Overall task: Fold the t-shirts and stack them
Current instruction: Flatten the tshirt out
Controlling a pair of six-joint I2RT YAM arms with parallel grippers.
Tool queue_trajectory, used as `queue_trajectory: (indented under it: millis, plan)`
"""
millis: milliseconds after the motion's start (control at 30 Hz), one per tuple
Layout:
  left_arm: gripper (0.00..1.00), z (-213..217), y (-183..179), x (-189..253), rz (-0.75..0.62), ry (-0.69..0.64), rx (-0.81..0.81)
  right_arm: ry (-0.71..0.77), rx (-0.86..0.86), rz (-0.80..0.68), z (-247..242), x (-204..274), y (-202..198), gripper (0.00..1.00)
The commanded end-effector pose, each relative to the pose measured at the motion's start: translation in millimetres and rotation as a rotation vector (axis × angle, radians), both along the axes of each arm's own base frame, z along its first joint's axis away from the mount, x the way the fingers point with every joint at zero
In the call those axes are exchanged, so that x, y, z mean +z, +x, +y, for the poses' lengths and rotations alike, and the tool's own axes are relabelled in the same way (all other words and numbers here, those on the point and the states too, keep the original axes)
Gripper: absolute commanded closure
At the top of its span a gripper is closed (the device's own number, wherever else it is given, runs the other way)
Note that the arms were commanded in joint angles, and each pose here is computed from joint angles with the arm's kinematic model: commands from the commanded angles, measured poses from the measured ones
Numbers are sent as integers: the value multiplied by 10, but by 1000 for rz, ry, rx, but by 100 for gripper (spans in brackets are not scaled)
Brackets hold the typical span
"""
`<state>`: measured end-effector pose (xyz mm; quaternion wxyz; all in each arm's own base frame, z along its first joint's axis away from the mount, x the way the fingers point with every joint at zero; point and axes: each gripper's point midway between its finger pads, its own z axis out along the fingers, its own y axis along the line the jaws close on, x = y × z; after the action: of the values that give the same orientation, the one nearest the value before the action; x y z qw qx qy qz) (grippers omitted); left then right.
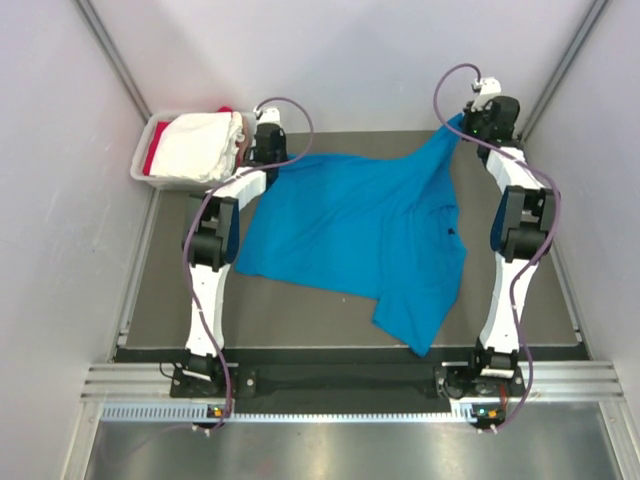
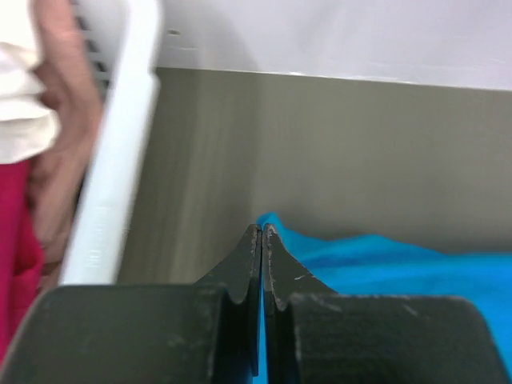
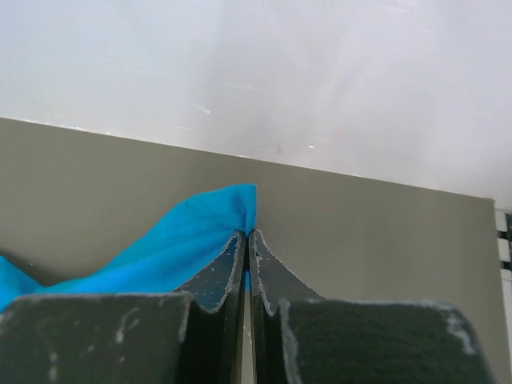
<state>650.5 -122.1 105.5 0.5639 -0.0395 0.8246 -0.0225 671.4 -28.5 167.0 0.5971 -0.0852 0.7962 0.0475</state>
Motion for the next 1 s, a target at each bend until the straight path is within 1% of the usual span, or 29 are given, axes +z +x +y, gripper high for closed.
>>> queue_trajectory:
  millis: [0,33,100,267,333,433,467,533,567,600,633,667,700,733,767,800,833,867,900,933,967]
  plan:
    - [100,361,203,469,-128,2,155,-24,53,-50,250,127,151,100]
    - [100,451,239,495,-132,-19,172,-25,58,-59,289,165,168,100]
    - [100,461,254,484,-125,-37,159,-26,58,-48,352,72,198,100]
    - [100,495,224,368,-110,-18,163,-22,84,-12,524,-78,183,100]
    - [100,436,207,417,-127,-26,124,-22,88,-3,547,-101,150,100]
    - [100,369,186,595,-148,-47,87,-23,84,-27,543,47,116,100]
    - [100,350,176,663,-156,-51,75,-23,80,-51,531,219,89,100]
    - [100,312,99,872,-180,-73,51,-21,76,-59,514,343,3,100]
    - [100,305,64,999,-205,-85,45,-23,72,-112,498,702,-98,100]
    - [100,307,-58,1197,-231,-97,36,-23,65,-161,476,929,-166,100]
    - [100,285,-124,1319,-251,-109,18,-19,52,-148,448,865,-294,100]
    - [100,280,-196,1470,-278,-121,9,-19,25,-249,391,1431,-507,100]
    - [100,288,-364,1712,-309,-137,-1,-22,12,-316,357,1692,-635,100]
    - [100,285,-463,1853,-328,-147,-11,-20,1,-311,334,1689,-794,100]
    - [100,264,-565,1973,-344,-159,-32,-33,-17,-405,304,2200,-1087,100]
    - [100,279,-786,2215,-379,-173,-45,-45,-24,-425,289,2339,-1241,100]
    - [100,275,-906,2322,-393,-179,-56,-54,-30,-428,283,2375,-1395,100]
    - [100,260,-1028,2432,-408,-184,-79,-72,-38,-508,283,2781,-1728,100]
    - [100,290,-1271,2629,-436,-191,-88,-78,-43,-524,282,2891,-1892,100]
    - [100,299,-1402,2727,-452,-196,-96,-81,-47,-584,300,3161,-2230,100]
    - [100,302,-1535,2829,-471,-200,-110,-92,-59,-613,283,3282,-2399,100]
